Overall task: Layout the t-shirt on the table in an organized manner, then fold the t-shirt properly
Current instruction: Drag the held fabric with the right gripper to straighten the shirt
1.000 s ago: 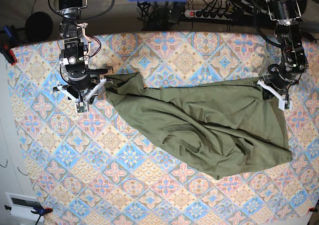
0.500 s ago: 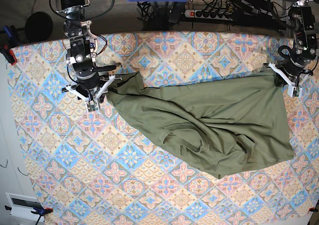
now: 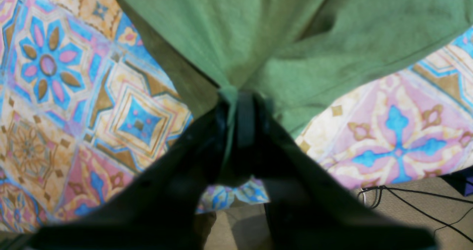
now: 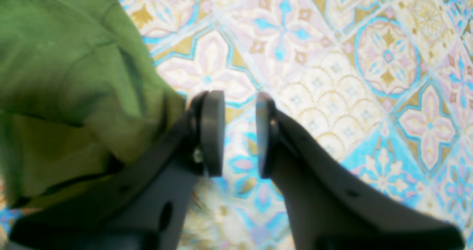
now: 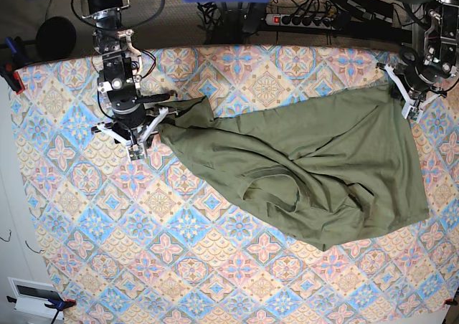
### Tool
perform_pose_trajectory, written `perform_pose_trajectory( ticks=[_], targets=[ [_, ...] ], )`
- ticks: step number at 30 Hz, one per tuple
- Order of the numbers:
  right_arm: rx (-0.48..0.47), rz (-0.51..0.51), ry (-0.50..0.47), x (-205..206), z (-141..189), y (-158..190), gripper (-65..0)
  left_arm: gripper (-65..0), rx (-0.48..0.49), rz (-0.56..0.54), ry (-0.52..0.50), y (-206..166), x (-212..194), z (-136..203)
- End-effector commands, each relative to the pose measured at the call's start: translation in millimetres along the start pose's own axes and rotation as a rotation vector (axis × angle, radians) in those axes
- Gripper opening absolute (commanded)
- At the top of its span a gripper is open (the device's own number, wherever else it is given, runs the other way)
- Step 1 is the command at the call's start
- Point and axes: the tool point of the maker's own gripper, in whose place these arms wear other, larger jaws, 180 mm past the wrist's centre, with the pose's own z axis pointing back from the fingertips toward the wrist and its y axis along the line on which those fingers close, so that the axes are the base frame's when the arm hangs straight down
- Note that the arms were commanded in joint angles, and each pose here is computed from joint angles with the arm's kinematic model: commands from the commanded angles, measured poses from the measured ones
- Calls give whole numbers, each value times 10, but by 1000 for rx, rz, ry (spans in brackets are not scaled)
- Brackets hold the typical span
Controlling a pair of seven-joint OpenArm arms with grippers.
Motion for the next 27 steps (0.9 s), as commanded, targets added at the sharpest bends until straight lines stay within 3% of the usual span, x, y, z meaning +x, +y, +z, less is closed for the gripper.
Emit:
perform_pose_trajectory(
  ticks=[1, 6, 9, 13, 20, 27],
  targets=[
    [12, 16, -50, 150, 26, 45, -506, -532, 19, -18, -18, 78, 81, 42],
    [79, 55, -51, 145, 39, 328, -437, -434, 19, -15, 44, 85, -68, 59],
    [86, 59, -52, 151, 40, 354, -386, -340, 19, -15, 112, 89, -181, 67],
    [84, 59, -57, 175, 29, 345, -360, -254, 14, -9, 117, 66, -206, 64],
    [85, 66, -24, 131, 29, 350, -357, -248, 4, 10, 109, 3, -215, 36],
    [120, 93, -89, 377, 100, 499, -358, -248, -1, 16, 107, -14, -218, 31]
  ],
)
